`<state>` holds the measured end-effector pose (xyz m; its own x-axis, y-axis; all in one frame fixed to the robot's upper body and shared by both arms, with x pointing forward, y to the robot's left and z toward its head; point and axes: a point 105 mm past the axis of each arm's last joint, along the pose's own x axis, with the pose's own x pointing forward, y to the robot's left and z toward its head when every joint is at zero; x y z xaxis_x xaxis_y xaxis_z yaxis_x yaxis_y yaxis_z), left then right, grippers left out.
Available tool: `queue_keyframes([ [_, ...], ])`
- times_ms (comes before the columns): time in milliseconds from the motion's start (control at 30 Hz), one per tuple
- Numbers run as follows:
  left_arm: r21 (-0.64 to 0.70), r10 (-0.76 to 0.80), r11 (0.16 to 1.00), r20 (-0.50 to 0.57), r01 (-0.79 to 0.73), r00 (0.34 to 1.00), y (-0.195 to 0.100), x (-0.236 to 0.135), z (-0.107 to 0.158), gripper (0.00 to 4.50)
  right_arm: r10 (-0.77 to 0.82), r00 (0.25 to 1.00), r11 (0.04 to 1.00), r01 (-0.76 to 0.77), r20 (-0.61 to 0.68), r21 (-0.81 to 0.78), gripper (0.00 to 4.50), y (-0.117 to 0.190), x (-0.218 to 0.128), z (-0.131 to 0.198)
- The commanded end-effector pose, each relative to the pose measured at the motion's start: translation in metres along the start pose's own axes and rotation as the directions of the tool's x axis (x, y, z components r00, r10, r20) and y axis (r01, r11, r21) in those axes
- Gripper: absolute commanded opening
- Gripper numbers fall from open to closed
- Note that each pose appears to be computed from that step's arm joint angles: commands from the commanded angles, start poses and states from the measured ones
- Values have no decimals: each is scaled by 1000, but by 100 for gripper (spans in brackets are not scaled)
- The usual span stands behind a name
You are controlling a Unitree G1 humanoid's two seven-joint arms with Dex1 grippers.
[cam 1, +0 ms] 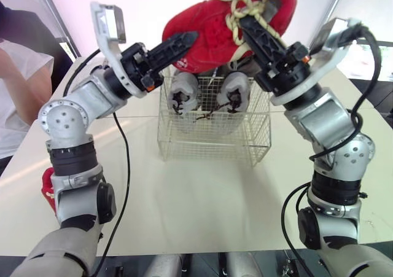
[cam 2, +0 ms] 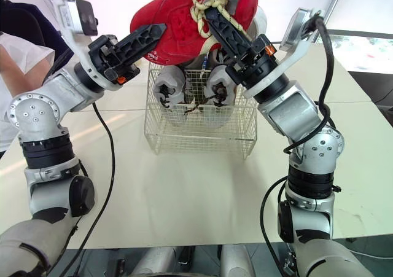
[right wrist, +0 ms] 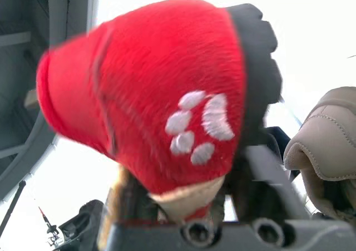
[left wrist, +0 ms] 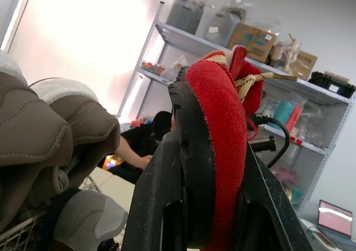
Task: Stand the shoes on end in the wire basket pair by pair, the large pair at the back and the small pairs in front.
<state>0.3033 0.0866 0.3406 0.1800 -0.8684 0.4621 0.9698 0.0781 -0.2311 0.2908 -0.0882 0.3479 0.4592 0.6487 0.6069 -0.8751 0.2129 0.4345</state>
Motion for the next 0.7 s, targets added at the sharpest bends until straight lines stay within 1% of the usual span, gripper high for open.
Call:
queue_keyframes([
  [33, 49, -15, 999, -84, 19, 996, -9, 1, -6, 23, 57, 998, 997, -54, 35, -63, 59, 19, 2, 20],
  [100, 80, 24, 997, -167, -10, 986, -5, -4, -17, 23, 62, 998, 993, -63, -5, -97, 59, 23, 2, 21],
  [133, 87, 29, 996, -191, -13, 981, -5, -6, -20, 125, 65, 998, 992, -66, -18, -106, 59, 24, 3, 21],
  [167, 91, 31, 996, -217, -11, 976, -5, -8, -23, 152, 72, 997, 989, -76, -41, -123, 59, 26, 2, 21],
  [300, 153, 74, 988, -309, -28, 948, -1, -24, -28, 359, 56, 968, 949, -128, -246, -287, 59, 25, -8, 23],
  [367, 173, 93, 984, -343, -34, 935, 1, -33, -26, 443, 28, 936, 923, -159, -350, -351, 59, 20, -18, 25],
  [433, 191, 107, 981, -362, -39, 926, 2, -38, -24, 443, 3, 906, 900, -186, -423, -393, 59, 15, -26, 27],
  [467, 209, 124, 977, -371, -47, 920, 4, -42, -22, 443, -14, 880, 877, -217, -475, -428, 59, 12, -32, 26],
  [567, 283, 187, 956, -387, -77, 903, 9, -56, -13, 443, -70, 770, 814, -323, -635, -482, 59, 1, -52, 22],
  [700, 325, 222, 941, -377, -96, 899, 13, -62, -8, 443, -186, 654, 707, -429, -733, -562, 59, -26, -67, 13],
])
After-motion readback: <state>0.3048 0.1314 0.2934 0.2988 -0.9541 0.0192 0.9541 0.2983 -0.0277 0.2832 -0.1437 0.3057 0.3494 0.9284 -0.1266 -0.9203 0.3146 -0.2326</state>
